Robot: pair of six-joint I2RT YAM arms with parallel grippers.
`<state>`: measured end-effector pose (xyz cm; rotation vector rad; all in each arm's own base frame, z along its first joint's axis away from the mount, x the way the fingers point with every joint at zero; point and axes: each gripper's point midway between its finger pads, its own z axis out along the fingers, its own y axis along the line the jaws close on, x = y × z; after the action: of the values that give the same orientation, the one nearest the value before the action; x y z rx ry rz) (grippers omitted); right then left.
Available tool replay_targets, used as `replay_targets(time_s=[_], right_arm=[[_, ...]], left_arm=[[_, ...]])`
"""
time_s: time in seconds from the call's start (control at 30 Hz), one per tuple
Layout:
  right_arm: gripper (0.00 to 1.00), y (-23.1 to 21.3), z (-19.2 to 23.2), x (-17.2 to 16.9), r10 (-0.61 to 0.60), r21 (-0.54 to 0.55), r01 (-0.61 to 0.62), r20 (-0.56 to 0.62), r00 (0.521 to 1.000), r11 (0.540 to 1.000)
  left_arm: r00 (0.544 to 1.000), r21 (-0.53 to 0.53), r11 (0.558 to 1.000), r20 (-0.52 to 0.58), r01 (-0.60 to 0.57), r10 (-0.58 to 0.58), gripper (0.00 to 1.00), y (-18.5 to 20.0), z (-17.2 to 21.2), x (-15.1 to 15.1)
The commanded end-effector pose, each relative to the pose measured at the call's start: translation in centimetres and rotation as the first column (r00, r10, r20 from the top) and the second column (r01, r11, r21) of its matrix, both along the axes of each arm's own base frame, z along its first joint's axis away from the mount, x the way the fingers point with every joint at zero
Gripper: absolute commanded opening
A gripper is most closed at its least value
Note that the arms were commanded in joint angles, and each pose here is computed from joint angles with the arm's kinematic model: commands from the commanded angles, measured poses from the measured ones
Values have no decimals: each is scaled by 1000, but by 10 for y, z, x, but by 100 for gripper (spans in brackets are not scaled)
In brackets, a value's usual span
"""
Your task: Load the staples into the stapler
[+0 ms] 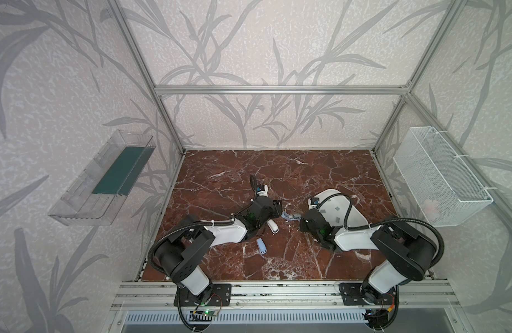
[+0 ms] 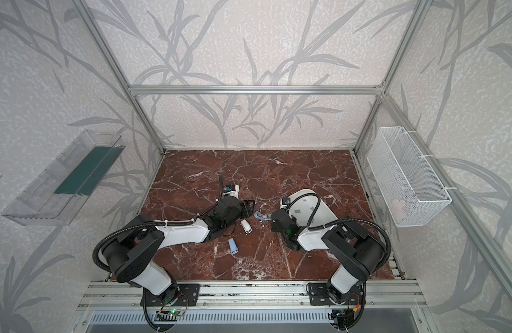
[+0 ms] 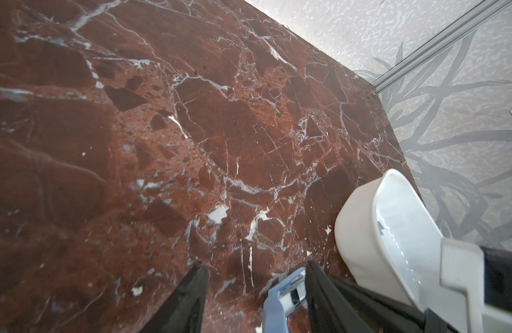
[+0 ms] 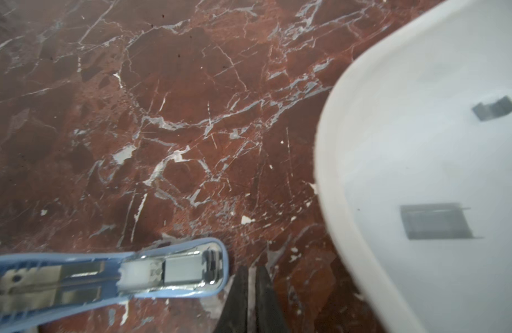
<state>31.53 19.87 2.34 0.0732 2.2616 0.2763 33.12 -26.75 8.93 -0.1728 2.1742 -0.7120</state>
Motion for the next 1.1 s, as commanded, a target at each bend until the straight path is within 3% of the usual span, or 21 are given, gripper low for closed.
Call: replay_targets(time_s=[0.0, 0.2, 0.47, 0.77, 1.07], right_arm=[[10, -7, 0, 14, -31, -27, 31, 16, 999, 999], [10, -6, -3, 21, -14, -8, 14, 25, 1000, 1000], [9, 26, -16, 13, 131, 73, -129, -14, 991, 989], [9, 34, -17, -6, 130, 115, -126, -26, 991, 985], [8, 35, -20, -7, 93, 116, -88, -39, 995, 989]], left_arm=[[997, -40, 996, 6, -78, 78, 57, 10, 2, -5], [998, -87, 995, 27, -55, 57, 57, -5, 9, -12], [999, -143, 989, 14, -41, 43, 58, -26, 1, -7], [999, -126, 991, -11, -52, 51, 59, -31, -8, -3], [1000, -99, 995, 14, 20, -18, 59, -50, -11, 4]])
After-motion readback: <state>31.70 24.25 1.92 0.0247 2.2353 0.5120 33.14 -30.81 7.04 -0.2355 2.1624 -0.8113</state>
